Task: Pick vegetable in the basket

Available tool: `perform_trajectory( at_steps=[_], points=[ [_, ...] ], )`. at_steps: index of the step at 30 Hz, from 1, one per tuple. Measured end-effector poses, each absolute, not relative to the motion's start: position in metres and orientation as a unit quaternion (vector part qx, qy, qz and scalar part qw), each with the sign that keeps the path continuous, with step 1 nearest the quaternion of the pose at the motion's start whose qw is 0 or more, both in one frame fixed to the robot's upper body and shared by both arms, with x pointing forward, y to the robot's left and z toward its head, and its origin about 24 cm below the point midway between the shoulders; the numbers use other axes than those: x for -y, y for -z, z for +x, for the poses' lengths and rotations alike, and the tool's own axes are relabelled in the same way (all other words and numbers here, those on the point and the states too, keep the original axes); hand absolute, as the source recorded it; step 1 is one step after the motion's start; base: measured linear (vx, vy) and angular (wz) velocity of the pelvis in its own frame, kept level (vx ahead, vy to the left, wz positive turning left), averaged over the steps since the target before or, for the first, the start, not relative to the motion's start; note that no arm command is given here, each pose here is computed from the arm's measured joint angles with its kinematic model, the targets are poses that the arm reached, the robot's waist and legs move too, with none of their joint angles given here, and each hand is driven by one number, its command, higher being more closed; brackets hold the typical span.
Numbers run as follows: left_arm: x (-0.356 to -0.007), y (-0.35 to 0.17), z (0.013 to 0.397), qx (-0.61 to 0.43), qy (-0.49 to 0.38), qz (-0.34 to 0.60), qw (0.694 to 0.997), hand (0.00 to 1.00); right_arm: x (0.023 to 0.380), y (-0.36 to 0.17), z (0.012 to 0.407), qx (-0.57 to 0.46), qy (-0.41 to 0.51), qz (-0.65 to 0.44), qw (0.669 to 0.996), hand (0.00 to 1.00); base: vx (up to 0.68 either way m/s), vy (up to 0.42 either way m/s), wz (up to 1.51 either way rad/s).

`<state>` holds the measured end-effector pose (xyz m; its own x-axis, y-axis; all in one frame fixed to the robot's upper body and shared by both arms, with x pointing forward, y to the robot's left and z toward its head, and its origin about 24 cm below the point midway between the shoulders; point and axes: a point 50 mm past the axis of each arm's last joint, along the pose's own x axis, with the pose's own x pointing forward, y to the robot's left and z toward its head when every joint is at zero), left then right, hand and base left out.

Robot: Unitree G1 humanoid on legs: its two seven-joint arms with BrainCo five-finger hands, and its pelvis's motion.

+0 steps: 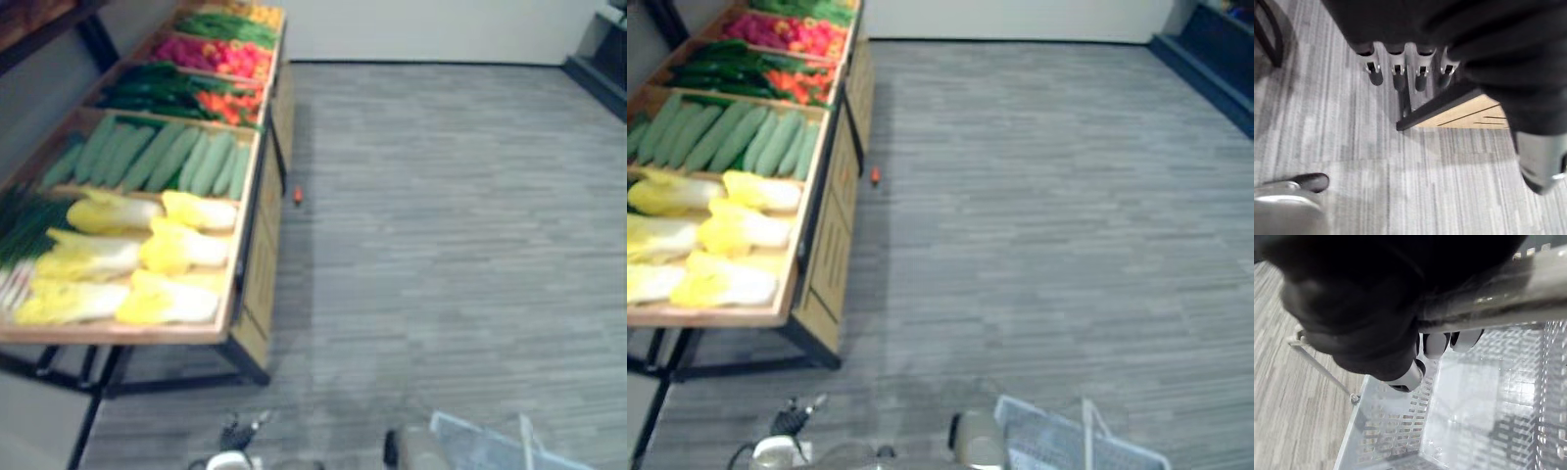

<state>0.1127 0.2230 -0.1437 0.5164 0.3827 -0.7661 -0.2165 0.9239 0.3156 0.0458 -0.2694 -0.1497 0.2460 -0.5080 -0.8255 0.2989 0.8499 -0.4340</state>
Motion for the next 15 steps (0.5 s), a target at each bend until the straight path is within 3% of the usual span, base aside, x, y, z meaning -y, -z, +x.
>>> perform_trajectory(
  at_steps=[5,9,15],
  points=[
    [-0.224,0.140,0.124,-0.446,-0.178,0.087,0.873,0.00,0.263,0.151,0.047,-0.554,0.268,-0.077,0.784,1.00,0.44,-0.285,0.40],
    [-0.219,0.151,0.105,-0.484,-0.193,0.067,0.851,0.00,0.252,0.156,0.053,-0.555,0.267,-0.055,0.786,1.00,0.47,-0.417,0.57],
    [-0.209,0.157,0.083,-0.501,-0.215,0.030,0.838,0.00,0.270,0.149,0.062,-0.544,0.260,-0.090,0.793,1.00,0.41,-0.341,0.40]
  ],
)
